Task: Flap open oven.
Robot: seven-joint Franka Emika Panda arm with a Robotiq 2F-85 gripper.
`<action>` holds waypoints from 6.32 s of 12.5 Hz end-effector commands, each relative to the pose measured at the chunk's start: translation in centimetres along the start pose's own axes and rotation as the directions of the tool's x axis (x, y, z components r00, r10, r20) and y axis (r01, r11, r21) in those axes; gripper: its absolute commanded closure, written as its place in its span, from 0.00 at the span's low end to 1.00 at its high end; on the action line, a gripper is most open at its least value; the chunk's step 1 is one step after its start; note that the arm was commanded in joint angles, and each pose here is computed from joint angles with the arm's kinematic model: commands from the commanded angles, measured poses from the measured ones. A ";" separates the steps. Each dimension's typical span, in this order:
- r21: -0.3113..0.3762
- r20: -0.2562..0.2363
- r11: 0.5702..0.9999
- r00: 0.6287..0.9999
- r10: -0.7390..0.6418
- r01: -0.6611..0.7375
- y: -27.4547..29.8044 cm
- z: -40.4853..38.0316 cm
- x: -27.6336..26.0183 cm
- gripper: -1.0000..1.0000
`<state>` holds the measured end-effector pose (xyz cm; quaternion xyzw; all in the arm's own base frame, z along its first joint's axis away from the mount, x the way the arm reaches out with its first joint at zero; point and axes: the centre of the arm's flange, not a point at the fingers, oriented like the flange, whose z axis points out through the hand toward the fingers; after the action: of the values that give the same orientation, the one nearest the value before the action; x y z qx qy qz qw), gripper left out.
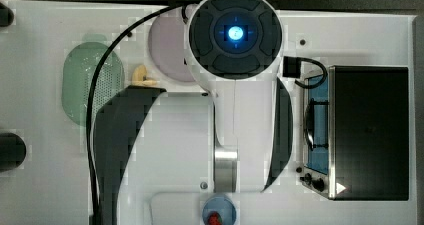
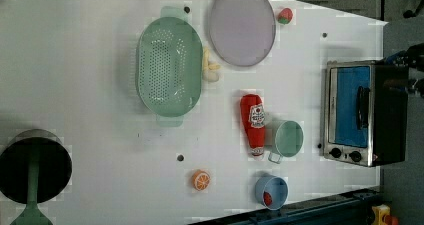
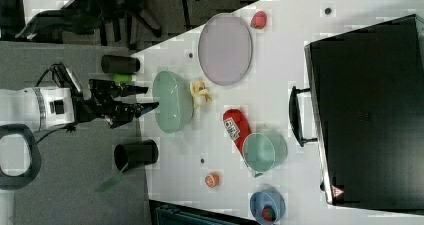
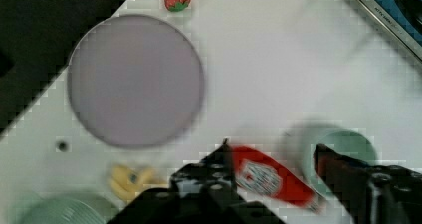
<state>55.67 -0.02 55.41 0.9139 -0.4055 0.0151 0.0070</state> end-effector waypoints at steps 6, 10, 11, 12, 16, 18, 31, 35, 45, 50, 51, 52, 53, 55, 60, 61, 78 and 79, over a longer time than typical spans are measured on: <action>0.027 0.018 1.000 1.000 -0.002 0.002 10.8 -8.6 -6.0 0.05; 0.026 0.019 1.000 1.000 -0.001 0.001 10.9 -8.5 -6.0 0.54; 0.025 0.021 1.000 1.000 0.000 0.000 10.9 -8.4 -5.9 0.65; 0.021 0.025 1.000 1.000 0.002 -0.002 11.0 -8.1 -5.8 0.78; -0.012 0.064 0.995 0.993 -0.095 0.096 11.7 -5.5 -5.3 0.83; -0.029 0.069 0.967 0.965 -0.252 0.255 12.8 -3.7 -4.3 0.83; -0.019 -0.044 0.799 0.798 -0.602 0.601 22.1 9.0 7.0 0.83; -0.056 -0.051 0.771 0.770 -0.637 0.634 23.5 13.5 10.3 0.83; -0.131 -0.029 0.772 0.776 -0.630 0.622 23.8 22.4 13.2 0.83; -0.144 0.002 0.756 0.764 -0.646 0.639 22.5 24.6 12.8 0.83; -0.160 0.007 0.738 0.748 -0.663 0.656 22.0 24.6 12.6 0.83; -0.183 0.016 0.723 0.738 -0.675 0.666 21.3 24.6 12.3 0.83; -0.215 0.027 0.714 0.735 -0.678 0.666 20.8 24.8 12.0 0.83; -0.296 0.044 0.680 0.721 -0.692 0.671 19.2 25.2 11.0 0.83; -0.422 0.070 0.645 0.732 -0.677 0.637 14.9 27.0 7.4 0.83; -0.430 0.082 0.635 0.728 -0.680 0.642 14.0 27.6 6.6 0.83; -0.720 0.062 0.462 0.711 -0.700 0.518 5.0 45.7 -4.5 0.83; -0.715 0.059 0.465 0.708 -0.704 0.522 4.7 46.1 -4.4 0.83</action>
<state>48.39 0.31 8.43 0.9122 0.0356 -0.0581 0.4041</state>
